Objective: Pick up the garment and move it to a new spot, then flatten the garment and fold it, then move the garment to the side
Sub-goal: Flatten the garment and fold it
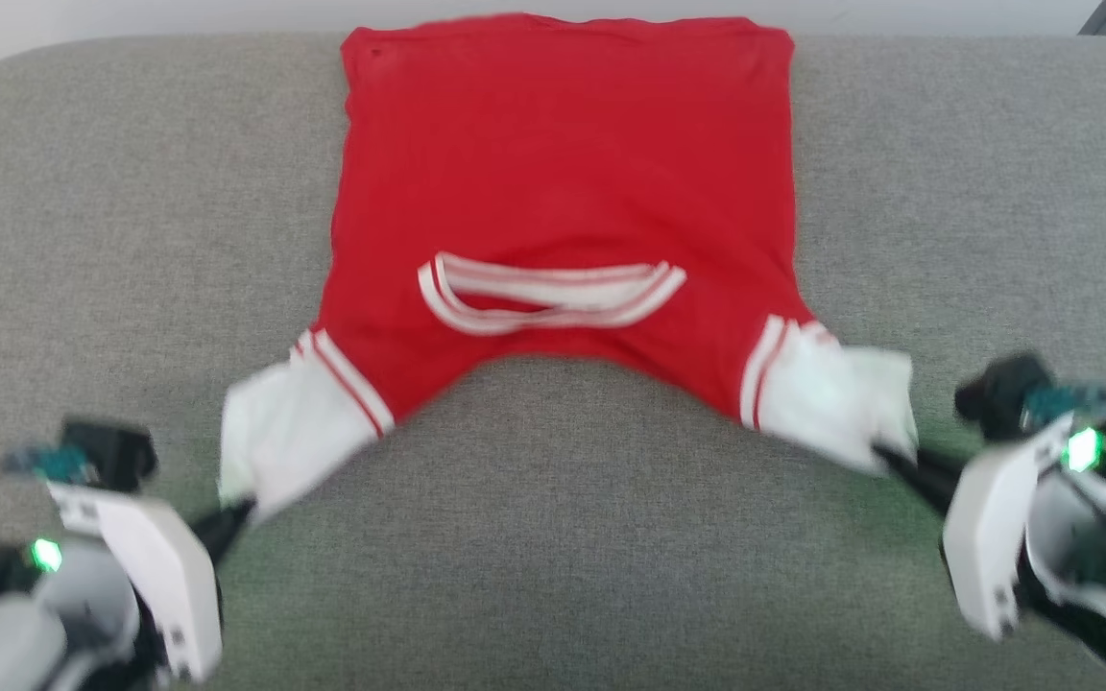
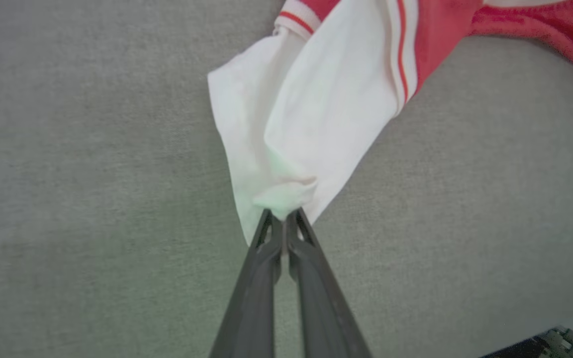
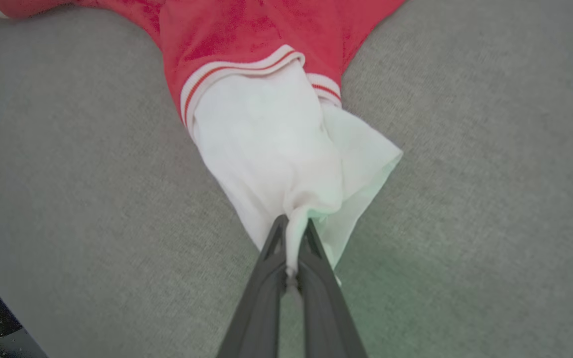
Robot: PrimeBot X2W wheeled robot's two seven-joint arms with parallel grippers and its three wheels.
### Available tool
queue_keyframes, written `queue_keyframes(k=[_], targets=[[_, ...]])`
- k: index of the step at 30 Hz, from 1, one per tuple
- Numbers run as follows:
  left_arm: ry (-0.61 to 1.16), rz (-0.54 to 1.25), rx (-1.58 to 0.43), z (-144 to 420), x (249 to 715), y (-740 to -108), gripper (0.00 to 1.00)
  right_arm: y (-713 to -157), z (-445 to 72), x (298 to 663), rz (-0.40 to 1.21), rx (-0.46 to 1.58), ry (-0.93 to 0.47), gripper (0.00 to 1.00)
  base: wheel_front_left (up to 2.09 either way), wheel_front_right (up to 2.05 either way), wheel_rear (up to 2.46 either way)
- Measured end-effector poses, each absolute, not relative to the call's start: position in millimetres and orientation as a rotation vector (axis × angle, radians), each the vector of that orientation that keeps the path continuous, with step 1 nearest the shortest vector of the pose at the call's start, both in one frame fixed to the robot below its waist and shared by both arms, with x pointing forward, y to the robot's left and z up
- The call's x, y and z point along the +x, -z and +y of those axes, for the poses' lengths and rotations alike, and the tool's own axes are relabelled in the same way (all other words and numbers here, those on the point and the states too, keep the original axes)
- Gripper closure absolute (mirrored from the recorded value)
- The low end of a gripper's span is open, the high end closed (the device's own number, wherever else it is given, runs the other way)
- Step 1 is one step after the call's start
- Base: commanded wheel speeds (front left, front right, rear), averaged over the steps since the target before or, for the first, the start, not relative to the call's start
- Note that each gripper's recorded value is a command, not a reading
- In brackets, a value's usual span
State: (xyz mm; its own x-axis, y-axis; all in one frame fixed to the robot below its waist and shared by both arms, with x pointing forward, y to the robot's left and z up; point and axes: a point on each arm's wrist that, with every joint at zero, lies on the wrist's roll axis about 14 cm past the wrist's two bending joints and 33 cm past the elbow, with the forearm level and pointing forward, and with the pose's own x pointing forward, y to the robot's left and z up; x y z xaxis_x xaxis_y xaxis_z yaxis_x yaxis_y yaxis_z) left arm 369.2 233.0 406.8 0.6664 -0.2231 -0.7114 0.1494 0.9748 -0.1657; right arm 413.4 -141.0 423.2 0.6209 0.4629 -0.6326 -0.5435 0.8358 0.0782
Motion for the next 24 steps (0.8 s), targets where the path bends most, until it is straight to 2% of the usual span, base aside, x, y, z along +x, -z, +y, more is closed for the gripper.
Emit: queue_keyframes(k=[9,12,16,17,18,19,24], targets=[[0.125,1.003,-0.128,233.3,293.1,-367.8,1.0,-389.3,-156.5,335.7,0.955,-0.099,-0.62,1.0,0.0,0.0,0.0],[0.111,1.039,-0.149,230.7,278.0,-360.0,1.0,-381.9,-159.3,320.7,1.004,-0.073,-0.613,1.0,0.0,0.0,0.0],[0.096,1.006,-0.186,227.6,281.2,-361.3,1.0,-378.4,-157.8,316.2,1.005,-0.047,-0.597,1.0,0.0,0.0,0.0],[0.091,0.999,-0.192,227.5,282.2,-361.2,1.0,-378.9,-159.3,319.6,0.988,-0.048,-0.582,0.63,0.0,0.0,0.0],[0.089,0.998,-0.187,228.6,282.0,-360.7,1.0,-378.9,-160.7,322.0,0.976,-0.056,-0.57,0.5,0.0,0.0,0.0],[0.083,0.989,-0.187,229.9,282.7,-360.9,1.0,-378.5,-161.3,322.8,0.971,-0.061,-0.562,0.0,0.0,0.0,0.0],[0.082,0.94,-0.213,226.3,289.9,-364.8,1.0,-390.1,-156.8,331.5,0.94,-0.067,-0.556,0.0,0.0,0.0,0.0]])
